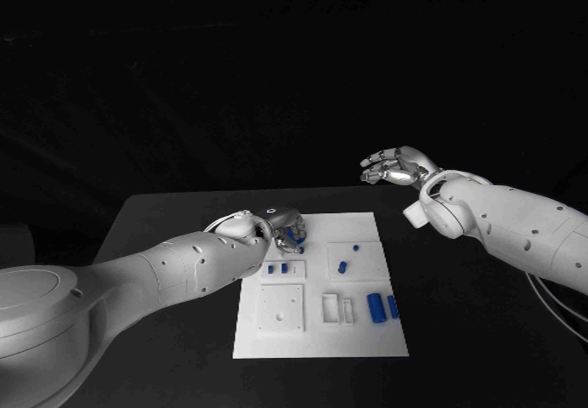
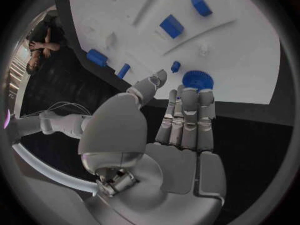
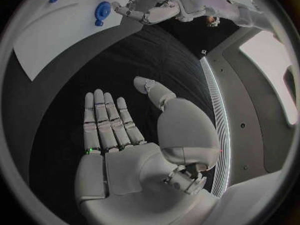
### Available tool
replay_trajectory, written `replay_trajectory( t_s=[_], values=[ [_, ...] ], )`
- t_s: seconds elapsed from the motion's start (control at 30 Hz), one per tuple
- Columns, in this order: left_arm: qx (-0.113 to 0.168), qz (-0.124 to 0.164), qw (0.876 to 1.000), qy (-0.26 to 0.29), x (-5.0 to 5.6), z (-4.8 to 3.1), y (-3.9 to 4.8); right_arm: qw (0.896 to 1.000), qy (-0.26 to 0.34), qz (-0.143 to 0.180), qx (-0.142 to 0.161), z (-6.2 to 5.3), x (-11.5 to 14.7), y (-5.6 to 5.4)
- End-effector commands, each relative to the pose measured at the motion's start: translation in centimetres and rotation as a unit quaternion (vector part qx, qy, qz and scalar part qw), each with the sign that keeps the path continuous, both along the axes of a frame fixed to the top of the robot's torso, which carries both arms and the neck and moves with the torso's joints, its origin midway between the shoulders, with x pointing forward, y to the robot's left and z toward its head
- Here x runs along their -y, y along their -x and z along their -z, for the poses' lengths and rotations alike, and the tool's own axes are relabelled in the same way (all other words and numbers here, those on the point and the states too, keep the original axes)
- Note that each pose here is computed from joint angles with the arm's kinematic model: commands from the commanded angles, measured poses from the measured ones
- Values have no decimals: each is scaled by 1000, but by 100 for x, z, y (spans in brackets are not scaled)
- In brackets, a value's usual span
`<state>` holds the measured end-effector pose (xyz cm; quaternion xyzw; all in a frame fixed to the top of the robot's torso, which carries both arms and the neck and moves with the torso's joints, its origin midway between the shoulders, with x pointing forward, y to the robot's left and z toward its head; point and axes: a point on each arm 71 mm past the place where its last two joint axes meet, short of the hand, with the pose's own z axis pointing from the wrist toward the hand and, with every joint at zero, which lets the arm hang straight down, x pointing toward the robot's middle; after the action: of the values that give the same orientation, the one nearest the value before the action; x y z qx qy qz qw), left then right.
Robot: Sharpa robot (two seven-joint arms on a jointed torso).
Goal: Assemble the parts on the task board
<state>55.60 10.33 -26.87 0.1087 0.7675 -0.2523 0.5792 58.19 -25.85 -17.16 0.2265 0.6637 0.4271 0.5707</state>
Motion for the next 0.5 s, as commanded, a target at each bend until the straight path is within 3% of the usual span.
replay_trajectory(
  t_s=[0.03, 0.5],
  values=[
    [-7, 7, 1000, -22, 14, 37, 12, 1000, -1, -7, 2, -8, -1, 9],
    [-1, 20, 1000, -22, 37, 157, 62, 1000, -1, -6, 3, -20, 5, 12]
  ],
)
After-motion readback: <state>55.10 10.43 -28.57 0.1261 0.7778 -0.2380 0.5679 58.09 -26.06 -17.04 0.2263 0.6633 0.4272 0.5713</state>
